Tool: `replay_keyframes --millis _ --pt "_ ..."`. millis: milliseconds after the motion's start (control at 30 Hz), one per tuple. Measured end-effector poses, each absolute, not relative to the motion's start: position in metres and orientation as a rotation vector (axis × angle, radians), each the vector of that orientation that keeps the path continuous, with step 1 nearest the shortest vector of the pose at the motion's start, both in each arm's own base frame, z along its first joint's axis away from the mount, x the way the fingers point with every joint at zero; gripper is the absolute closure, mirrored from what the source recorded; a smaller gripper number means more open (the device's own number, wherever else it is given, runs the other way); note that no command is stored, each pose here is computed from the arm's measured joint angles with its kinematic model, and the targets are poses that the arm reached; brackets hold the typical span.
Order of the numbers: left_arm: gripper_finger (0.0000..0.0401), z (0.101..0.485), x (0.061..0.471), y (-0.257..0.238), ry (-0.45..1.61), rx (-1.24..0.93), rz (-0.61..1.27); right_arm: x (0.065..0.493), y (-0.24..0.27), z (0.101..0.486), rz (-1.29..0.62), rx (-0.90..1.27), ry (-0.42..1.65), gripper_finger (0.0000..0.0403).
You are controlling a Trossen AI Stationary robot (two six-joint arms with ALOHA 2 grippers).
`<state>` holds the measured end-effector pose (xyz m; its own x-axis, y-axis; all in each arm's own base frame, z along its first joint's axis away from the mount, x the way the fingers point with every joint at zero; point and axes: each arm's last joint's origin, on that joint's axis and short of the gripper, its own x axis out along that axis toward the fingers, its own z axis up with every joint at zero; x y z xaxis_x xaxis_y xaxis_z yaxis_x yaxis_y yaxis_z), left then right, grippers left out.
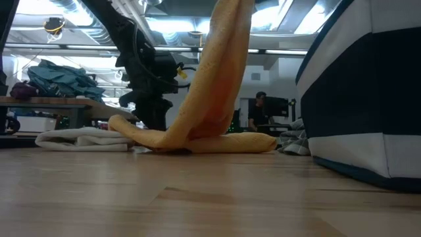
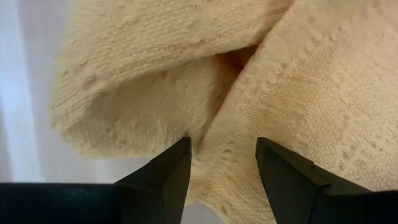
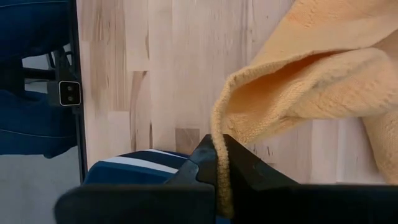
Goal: Fold towel
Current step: Fold the yellow towel
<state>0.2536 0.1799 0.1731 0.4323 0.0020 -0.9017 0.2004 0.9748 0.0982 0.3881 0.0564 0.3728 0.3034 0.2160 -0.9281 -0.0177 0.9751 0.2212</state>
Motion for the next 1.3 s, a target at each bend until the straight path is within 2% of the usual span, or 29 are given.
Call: replay_keyframes --millis 200,533,667,933,1300 --pt "0.0229 0.159 0.256 0.182 1.157 0.177 -0.146 0.388 0.056 0.373 0.156 0.182 1.256 0.0391" --pt "0.0235 0.155 0.251 0.178 1.216 0.153 -0.194 0.388 0.056 0.373 0.156 0.181 1.256 0.0391" --pt "0.0273 0.155 0.25 0.178 1.226 0.124 -0.17 0.388 0.056 0.373 0.149 0.176 1.256 0.0391" --pt "0.0392 0.155 0.249 0.178 1.266 0.01 -0.051 0.387 0.052 0.372 0.054 0.074 1.262 0.0391" --pt "0.0397 0.169 0.248 0.179 1.249 -0.028 0.013 0.385 0.035 0.371 -0.113 -0.014 1.275 0.0391"
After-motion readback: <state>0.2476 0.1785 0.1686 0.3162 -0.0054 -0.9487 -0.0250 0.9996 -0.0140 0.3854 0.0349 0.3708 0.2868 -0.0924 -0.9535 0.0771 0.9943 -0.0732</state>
